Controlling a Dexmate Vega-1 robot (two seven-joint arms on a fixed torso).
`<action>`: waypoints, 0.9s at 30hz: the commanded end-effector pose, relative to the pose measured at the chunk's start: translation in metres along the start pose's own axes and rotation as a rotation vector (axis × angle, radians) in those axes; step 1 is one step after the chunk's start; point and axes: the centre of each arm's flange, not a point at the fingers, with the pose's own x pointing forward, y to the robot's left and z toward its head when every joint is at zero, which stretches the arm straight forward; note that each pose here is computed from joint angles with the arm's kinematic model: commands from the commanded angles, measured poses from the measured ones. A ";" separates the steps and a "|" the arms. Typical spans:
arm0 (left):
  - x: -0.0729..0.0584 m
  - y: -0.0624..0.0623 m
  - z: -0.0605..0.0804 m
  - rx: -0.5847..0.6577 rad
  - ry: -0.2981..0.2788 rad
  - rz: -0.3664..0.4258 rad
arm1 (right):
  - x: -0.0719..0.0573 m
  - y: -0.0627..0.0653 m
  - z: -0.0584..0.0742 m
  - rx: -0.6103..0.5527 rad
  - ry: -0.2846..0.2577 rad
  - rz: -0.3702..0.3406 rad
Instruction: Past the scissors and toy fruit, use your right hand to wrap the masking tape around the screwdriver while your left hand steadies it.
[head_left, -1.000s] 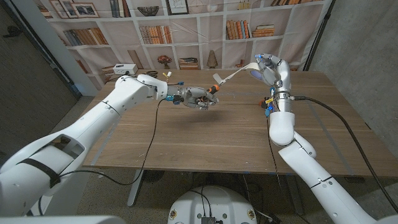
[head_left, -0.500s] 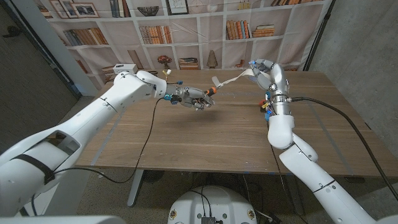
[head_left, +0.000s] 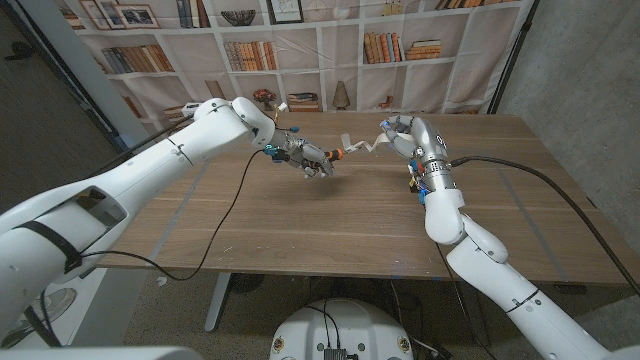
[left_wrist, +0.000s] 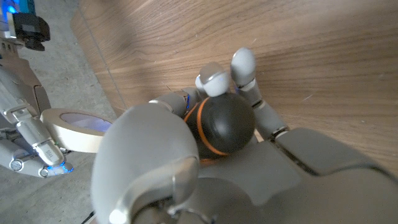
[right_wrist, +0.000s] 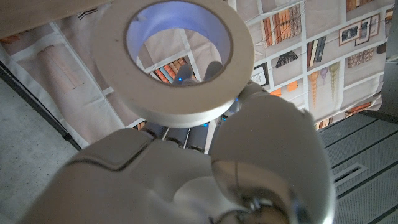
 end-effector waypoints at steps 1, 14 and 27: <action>-0.004 0.008 0.008 0.211 0.181 0.074 | -0.010 0.034 -0.014 -0.093 0.024 0.087; -0.001 0.004 0.018 0.371 0.292 0.143 | -0.022 0.055 -0.034 -0.065 0.086 0.119; 0.003 -0.004 0.018 0.505 0.382 0.212 | -0.024 0.066 -0.041 -0.061 0.111 0.153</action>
